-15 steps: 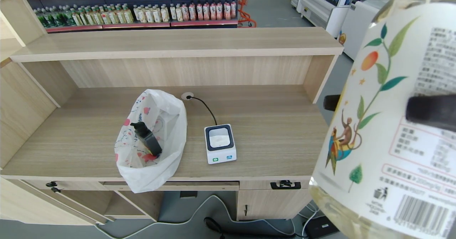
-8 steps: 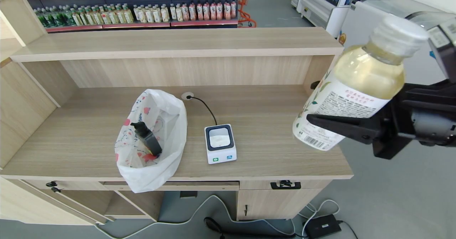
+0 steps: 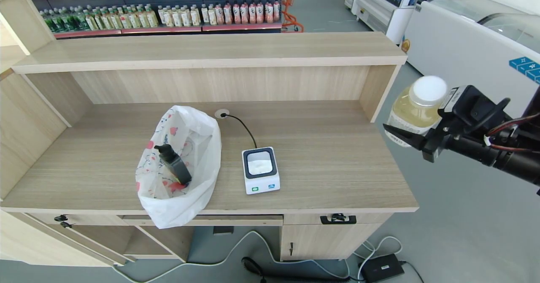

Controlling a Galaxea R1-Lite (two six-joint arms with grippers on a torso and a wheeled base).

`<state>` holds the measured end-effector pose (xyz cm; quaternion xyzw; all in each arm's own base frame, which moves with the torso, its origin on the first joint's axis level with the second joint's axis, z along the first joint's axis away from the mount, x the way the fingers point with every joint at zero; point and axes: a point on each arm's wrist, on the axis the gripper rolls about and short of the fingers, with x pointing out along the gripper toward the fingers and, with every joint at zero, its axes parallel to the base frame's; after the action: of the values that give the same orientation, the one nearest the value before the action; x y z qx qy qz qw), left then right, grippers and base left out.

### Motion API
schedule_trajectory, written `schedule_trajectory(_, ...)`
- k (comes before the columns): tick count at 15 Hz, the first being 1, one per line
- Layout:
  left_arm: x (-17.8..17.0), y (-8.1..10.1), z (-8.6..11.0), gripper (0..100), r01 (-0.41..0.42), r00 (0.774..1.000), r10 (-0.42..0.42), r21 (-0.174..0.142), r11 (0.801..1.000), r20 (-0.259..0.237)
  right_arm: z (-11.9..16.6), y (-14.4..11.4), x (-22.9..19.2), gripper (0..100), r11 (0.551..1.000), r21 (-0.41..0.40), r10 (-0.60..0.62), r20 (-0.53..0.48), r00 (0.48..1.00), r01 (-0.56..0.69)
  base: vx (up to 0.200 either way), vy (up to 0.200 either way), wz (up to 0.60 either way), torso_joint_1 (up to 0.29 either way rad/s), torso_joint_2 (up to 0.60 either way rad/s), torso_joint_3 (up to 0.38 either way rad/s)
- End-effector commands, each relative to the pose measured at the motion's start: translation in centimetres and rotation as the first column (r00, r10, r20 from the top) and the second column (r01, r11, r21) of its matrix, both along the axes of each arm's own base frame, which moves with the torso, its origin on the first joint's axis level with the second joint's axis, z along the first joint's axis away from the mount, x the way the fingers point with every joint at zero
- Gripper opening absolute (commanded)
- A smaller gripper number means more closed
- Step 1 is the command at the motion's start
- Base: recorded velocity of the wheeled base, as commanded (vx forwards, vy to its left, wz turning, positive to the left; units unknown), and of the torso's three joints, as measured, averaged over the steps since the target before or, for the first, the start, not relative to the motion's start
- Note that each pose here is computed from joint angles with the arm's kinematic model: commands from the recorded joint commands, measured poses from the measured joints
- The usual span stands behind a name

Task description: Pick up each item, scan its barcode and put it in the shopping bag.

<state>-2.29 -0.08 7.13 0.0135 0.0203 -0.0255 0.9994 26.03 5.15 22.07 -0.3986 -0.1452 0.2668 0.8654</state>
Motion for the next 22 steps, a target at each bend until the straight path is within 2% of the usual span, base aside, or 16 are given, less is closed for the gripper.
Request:
schedule_trajectory(1, 0.0, 0.0, 0.0, 100, 0.0, 1.0, 0.0, 0.0, 1.0, 0.0, -1.4, 0.0, 0.9, 0, 0.998, -0.046, -0.036, -0.014, 0.999, 0.035, 0.0, 0.0, 0.0, 0.0, 0.0, 0.0)
schedule_trajectory(5, 0.0, 0.0, 0.0, 100, 0.0, 1.0, 0.0, 0.0, 1.0, 0.0, -2.1, 0.2, 1.3, 0, 0.988, -0.148, -0.043, 0.031, 0.999, 0.047, 0.0, 0.0, 0.0, 0.0, 0.0, 0.0)
schedule_trajectory(7, 0.0, 0.0, 0.0, 100, 0.0, 1.0, 0.0, 0.0, 1.0, 0.0, -2.2, 0.5, 1.6, 0, 0.984, -0.173, -0.036, 0.047, 0.998, 0.044, 0.0, 0.0, 0.0, 0.0, 0.0, 0.0)
schedule_trajectory(11, 0.0, 0.0, 0.0, 100, 0.0, 1.0, 0.0, 0.0, 1.0, 0.001, -2.1, 1.4, 1.8, 0, 0.985, -0.167, -0.017, 0.096, 0.995, 0.033, 0.0, 0.0, 0.0, 0.0, 0.0, 0.0)
schedule_trajectory(17, 0.0, 0.0, 0.0, 100, 0.0, 1.0, 0.0, 0.003, 1.0, 0.0, -2.5, 2.1, 1.9, 0, 0.987, -0.163, 0.006, 0.086, 0.996, 0.008, 0.0, 0.0, 0.0, 0.0, 0.0, 0.0)
schedule_trajectory(22, 0.0, 0.0, 0.0, 100, 0.0, 1.0, 0.0, 0.003, 1.0, 0.0, -2.8, 2.8, 2.6, 0, 0.991, -0.132, 0.024, 0.104, 0.994, -0.01, 0.0, 0.2, 0.0, 0.005, 0.0, 0.0)
